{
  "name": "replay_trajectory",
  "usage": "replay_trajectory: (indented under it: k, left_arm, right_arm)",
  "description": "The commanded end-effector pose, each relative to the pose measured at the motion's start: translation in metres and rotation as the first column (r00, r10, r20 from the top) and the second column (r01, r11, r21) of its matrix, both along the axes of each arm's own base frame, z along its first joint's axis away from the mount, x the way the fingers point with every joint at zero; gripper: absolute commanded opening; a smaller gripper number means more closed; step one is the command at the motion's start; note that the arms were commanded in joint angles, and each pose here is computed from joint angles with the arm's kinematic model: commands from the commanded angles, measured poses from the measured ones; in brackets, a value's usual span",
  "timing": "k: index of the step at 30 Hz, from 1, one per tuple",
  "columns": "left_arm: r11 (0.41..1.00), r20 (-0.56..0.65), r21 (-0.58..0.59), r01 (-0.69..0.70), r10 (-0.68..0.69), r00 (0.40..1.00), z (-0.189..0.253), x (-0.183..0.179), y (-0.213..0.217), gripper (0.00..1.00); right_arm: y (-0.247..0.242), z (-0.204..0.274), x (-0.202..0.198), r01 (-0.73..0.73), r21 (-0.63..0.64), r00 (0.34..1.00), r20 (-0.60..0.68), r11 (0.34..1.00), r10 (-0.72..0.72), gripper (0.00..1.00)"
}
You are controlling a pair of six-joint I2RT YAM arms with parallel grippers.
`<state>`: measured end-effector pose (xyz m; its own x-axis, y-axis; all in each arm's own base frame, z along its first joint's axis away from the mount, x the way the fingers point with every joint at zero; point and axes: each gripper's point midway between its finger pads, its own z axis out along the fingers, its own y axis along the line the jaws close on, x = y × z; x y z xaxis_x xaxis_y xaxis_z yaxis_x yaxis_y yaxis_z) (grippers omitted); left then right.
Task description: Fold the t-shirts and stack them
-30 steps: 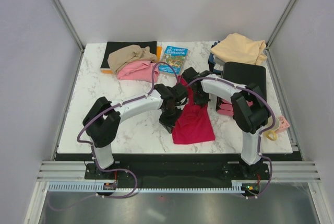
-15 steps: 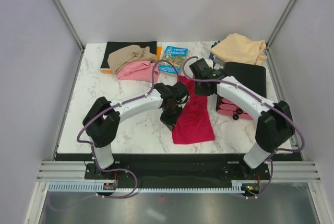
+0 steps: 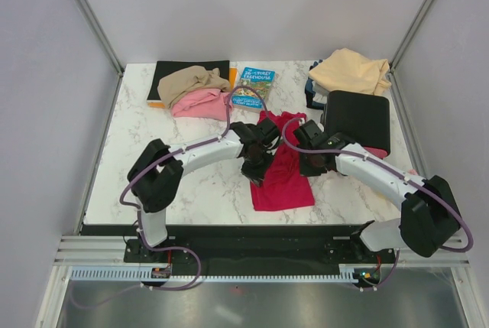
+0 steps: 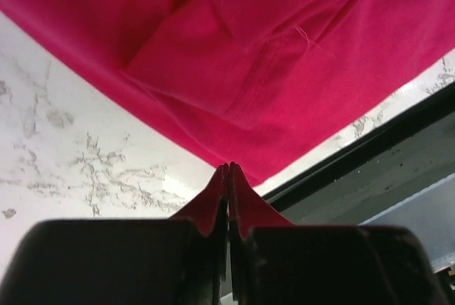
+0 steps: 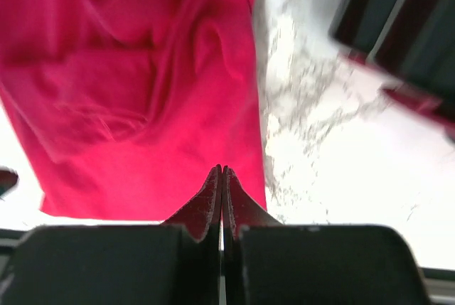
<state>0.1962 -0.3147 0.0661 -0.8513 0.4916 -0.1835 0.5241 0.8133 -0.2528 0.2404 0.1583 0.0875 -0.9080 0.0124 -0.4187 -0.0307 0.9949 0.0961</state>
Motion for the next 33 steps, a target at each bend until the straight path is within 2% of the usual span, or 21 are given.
replay_trajectory:
  k: [1, 12, 23, 33]
  left_arm:
    - [0.999, 0.022, -0.050, 0.001, 0.001, 1.000, -0.005, 0.012, -0.022, 0.02]
    - [0.998, 0.020, -0.068, 0.003, -0.002, 1.000, -0.012, 0.014, -0.029, 0.02]
    - [0.997, 0.075, -0.075, -0.011, 0.016, 0.997, -0.014, 0.028, -0.035, 0.02]
    - [0.996, 0.136, -0.017, -0.082, 0.084, 0.987, -0.029, 0.047, -0.031, 0.02]
  right_arm:
    - [0.012, 0.001, -0.013, -0.002, 0.089, 1.000, 0.025, 0.996, 0.000, 0.00]
    - [0.040, -0.025, -0.039, -0.035, 0.151, 0.999, -0.009, 0.988, 0.037, 0.00]
    - [0.058, -0.063, -0.047, -0.067, 0.120, 0.994, -0.072, 0.991, 0.076, 0.00]
    - [0.057, -0.078, -0.053, -0.068, 0.090, 0.992, -0.100, 0.994, 0.077, 0.00]
